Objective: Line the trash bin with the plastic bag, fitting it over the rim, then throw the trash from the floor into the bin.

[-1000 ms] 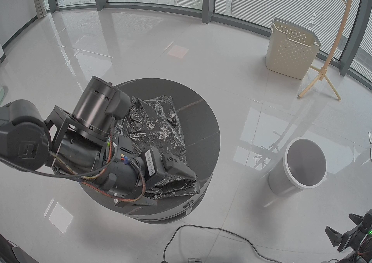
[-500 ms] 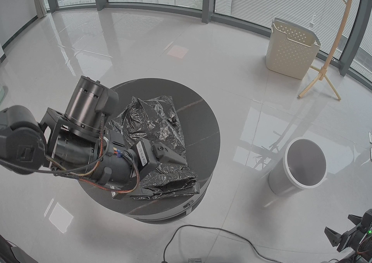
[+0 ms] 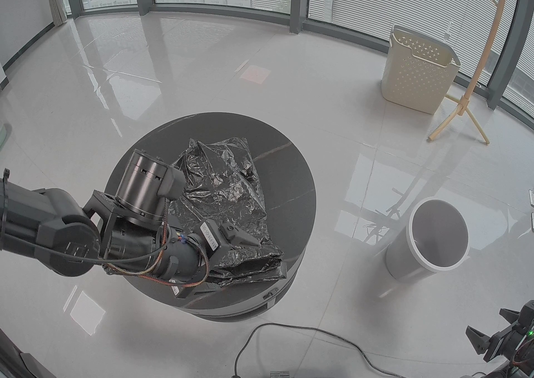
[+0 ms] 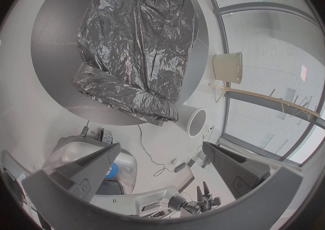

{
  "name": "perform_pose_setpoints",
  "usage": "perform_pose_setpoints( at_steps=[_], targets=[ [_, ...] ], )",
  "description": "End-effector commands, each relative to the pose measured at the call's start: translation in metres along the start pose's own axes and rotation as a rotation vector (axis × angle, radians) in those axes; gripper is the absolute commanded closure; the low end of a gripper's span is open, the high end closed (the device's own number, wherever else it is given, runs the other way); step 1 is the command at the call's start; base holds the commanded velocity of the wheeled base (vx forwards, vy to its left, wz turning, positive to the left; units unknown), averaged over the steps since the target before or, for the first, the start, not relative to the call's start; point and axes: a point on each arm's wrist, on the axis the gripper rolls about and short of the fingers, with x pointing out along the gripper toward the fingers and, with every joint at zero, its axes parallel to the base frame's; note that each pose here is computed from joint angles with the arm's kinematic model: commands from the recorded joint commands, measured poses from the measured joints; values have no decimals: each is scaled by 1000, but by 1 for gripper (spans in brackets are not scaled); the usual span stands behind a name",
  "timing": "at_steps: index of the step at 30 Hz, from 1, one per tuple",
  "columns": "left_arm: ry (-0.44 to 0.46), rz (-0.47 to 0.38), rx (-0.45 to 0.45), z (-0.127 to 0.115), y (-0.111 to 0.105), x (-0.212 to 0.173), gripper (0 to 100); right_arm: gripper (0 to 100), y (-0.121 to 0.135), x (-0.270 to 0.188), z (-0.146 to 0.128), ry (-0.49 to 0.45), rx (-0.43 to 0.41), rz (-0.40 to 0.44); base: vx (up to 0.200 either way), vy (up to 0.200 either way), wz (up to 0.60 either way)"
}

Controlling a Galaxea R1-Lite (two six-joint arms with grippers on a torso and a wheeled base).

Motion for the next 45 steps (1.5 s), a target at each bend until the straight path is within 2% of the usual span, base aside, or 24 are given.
perform_pose_setpoints(
  at_steps=[1, 6, 9, 13, 37, 45],
  targets=[
    [-17, -39, 16, -5, -4, -15, 0, 0, 0, 1, -5, 13, 9, -13, 0, 0, 0],
    [82, -21, 81, -37, -10, -1, 0, 0, -1, 1, -5, 16, 14, -25, 0, 0, 0],
    [91, -27, 75, -40, -14, 9, 0, 0, -1, 2, -5, 21, 15, -26, 0, 0, 0],
    [54, -35, 64, -35, -11, 13, 0, 0, -1, 2, -5, 22, 18, -30, 0, 0, 0],
    [35, 16, 8, -23, 7, 15, 0, 0, -1, 3, -4, 42, 17, -34, 0, 0, 0],
    [-24, 91, -72, 5, 24, 30, 0, 0, -1, 3, -4, 44, 18, -32, 0, 0, 0]
  ],
)
